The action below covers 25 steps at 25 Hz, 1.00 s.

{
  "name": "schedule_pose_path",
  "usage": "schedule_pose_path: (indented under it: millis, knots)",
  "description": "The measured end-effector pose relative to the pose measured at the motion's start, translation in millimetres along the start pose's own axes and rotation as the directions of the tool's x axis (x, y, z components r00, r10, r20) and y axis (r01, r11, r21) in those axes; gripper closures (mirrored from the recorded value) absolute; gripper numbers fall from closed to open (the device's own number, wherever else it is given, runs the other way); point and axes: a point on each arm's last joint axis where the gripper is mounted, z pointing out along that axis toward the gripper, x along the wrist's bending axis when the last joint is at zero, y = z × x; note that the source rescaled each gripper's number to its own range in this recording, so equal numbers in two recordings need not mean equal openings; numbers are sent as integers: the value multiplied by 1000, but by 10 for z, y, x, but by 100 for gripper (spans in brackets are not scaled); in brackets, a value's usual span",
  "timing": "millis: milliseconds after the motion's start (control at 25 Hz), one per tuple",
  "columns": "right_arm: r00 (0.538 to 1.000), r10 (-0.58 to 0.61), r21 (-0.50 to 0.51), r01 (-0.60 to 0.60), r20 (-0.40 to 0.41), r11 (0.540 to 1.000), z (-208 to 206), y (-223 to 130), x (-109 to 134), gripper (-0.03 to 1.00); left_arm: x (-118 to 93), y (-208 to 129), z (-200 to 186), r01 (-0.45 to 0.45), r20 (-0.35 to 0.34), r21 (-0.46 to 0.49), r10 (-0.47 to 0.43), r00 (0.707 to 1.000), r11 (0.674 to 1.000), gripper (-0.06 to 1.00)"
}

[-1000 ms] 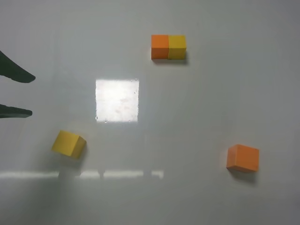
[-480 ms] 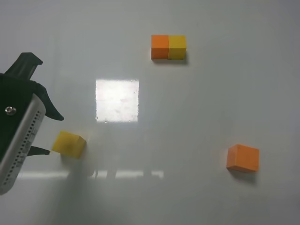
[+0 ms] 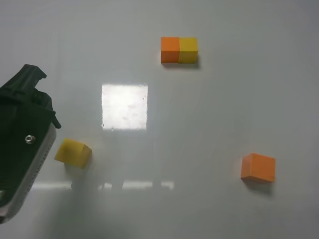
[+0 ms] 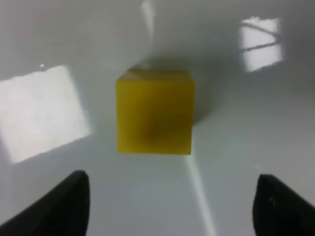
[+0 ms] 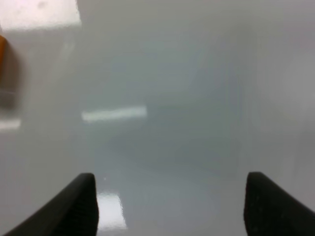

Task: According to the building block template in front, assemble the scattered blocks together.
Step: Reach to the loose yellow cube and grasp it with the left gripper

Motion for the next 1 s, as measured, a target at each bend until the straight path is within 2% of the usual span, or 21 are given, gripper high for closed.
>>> schedule_pose_path:
  millis: [440, 720, 1000]
  knots:
    - [1000, 0, 0, 0, 0, 1000, 0, 0, 0, 38, 65, 176, 340, -46, 60, 48, 43, 997, 998, 0]
    - [1000, 0, 0, 0, 0, 1000, 0, 0, 0, 38, 101, 246, 509, -72, 71, 83, 66, 995, 994, -1]
    - [1000, 0, 0, 0, 0, 1000, 0, 0, 0, 38, 111, 283, 613, -49, 81, 112, 40, 996, 992, -1]
